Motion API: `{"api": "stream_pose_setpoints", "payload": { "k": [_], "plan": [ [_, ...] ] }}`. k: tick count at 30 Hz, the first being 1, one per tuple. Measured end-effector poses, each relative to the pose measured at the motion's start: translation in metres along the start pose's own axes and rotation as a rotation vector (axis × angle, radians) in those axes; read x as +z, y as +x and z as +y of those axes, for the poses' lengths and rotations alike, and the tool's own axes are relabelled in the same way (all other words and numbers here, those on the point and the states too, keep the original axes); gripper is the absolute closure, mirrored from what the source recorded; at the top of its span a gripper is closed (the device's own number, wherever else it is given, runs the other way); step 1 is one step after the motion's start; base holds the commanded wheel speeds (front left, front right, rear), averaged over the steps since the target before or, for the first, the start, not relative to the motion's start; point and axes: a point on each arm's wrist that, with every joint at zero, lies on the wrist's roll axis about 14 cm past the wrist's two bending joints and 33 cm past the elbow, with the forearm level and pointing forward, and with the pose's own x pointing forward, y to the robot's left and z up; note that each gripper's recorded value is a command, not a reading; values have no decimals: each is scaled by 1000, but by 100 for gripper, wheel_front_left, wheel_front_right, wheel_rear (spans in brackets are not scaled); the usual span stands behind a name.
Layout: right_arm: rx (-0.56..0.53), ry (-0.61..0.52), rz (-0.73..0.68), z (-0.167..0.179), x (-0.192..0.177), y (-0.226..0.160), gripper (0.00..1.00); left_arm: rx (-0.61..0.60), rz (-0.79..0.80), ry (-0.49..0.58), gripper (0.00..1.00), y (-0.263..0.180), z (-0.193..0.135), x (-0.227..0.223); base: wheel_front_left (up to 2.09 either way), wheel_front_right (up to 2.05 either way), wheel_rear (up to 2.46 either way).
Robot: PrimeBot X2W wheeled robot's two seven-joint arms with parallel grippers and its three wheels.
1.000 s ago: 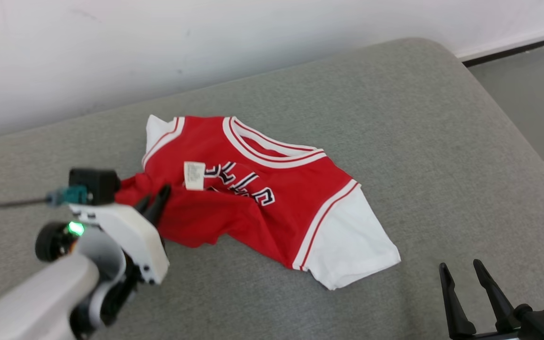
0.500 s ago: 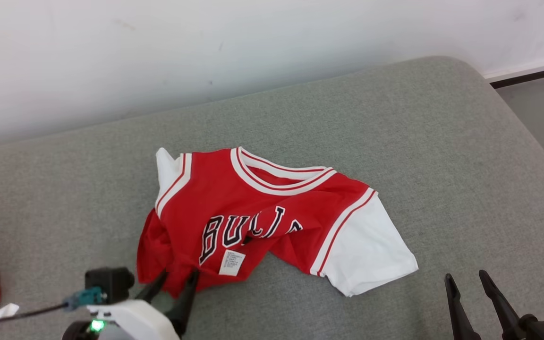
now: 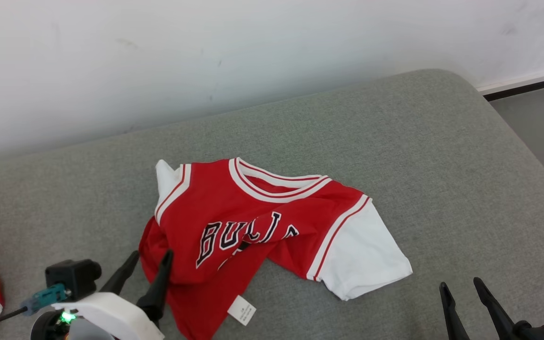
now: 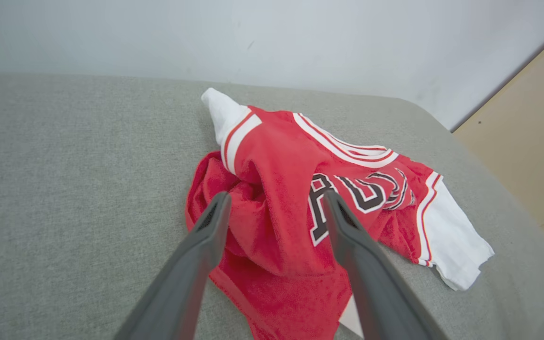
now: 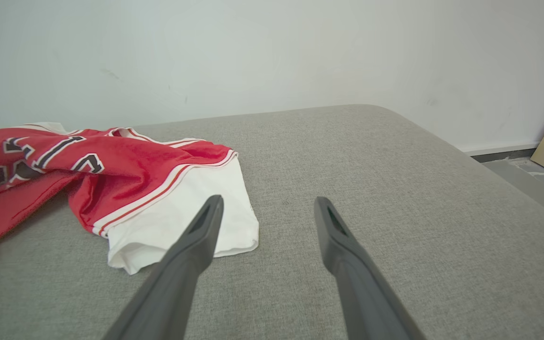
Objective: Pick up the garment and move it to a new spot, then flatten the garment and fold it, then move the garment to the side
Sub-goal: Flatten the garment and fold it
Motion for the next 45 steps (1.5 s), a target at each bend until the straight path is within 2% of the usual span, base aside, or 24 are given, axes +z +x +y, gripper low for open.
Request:
{"api": "stream_pose_setpoints", "payload": {
  "k": [6, 10, 14, 22, 26, 33, 34, 35, 37, 38, 45],
  "plan": [
    [-19, -2, -12, -6, 3, -7, 0, -20, 39, 41, 0, -1, -8, -5, 0, 0, 0],
    [-35, -2, -16, -10, 4, -11, 0, -9, 130, 72, 0, -2, -10, -29, 0, 0, 0],
    [-57, 1, -19, -15, 5, -16, 0, 0, 247, 48, 0, -11, -14, -64, 0, 0, 0],
    [-72, -2, -3, -19, 1, -15, 0, 68, 336, 45, 0, -19, -1, -99, 0, 0, 0],
    [-68, -3, 2, -18, 0, -13, 0, 70, 354, 6, 0, -20, -5, -108, 0, 0, 0],
    [-56, -5, 11, -14, -2, -8, 0, -5, 371, -88, 0, -14, -30, -118, 0, 0, 0],
    [-54, -4, 9, -13, -1, -7, 0, -15, 372, -97, 7, -11, -34, -119, 0, 0, 0],
    [-52, -3, 8, -12, -1, -6, 0, -24, 372, -105, 26, -9, -37, -120, 0, 0, 0],
    [-51, -4, 9, -12, -1, -4, 0, -26, 371, -111, 88, -4, -38, -121, 0, 0, 0],
    [-52, -4, 11, -12, -2, -4, 0, -30, 370, -115, 100, -2, -39, -122, 0, 0, 0],
    [-59, -2, 10, -14, -2, -5, 0, -26, 349, -128, 100, 1, -30, -117, 0, 0, 0]
  ]
}}
